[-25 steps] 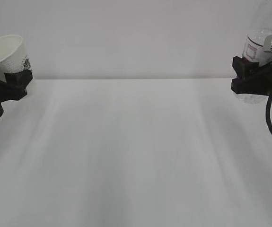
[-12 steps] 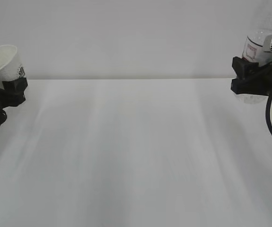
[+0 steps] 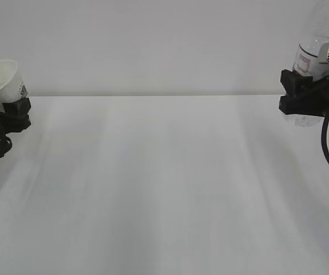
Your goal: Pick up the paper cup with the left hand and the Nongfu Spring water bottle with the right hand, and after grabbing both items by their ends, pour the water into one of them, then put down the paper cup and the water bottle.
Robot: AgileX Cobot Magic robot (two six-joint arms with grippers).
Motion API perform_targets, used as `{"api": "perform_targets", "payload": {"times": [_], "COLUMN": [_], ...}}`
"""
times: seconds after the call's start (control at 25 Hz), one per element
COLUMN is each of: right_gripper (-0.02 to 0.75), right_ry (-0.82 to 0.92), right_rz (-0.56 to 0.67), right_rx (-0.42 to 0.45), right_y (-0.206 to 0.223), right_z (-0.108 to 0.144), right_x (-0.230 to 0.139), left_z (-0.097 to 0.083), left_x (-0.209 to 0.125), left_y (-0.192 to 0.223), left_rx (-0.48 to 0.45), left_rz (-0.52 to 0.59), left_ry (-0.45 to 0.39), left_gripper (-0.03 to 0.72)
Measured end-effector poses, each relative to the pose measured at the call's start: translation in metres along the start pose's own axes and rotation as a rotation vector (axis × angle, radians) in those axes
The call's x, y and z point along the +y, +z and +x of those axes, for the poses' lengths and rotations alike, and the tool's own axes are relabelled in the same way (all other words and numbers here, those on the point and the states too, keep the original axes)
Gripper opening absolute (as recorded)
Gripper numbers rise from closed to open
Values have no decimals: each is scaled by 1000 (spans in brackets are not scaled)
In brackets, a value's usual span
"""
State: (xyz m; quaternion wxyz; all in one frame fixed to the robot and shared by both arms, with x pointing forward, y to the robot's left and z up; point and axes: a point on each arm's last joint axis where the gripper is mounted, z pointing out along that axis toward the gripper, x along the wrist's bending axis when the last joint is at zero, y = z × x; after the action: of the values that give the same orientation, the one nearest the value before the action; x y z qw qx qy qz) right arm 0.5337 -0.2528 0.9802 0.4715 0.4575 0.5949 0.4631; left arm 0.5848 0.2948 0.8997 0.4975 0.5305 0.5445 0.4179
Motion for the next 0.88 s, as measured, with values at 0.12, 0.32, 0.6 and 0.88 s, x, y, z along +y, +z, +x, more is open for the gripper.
{"api": "perform_targets", "payload": {"times": [0.12,0.32,0.6,0.88], "right_gripper": [466,466,466,466], "right_ry": [2,2,2,2], "right_rz": [4,6,19,29], "right_rx": [1,1,3,5], "right_y": [0,0,0,0], "right_z": [0,0,0,1], "right_x": [0,-1,-2,-3], "left_z": [0,1,7,17], "left_x": [1,6,-13,-24], "left_y": [6,18,32,46], "left_rx": [-1,-3,10,33], "left_rz": [-12,-41,-1,6], "left_ry": [3,3,-1,-4], "left_gripper": [489,489,489,489]}}
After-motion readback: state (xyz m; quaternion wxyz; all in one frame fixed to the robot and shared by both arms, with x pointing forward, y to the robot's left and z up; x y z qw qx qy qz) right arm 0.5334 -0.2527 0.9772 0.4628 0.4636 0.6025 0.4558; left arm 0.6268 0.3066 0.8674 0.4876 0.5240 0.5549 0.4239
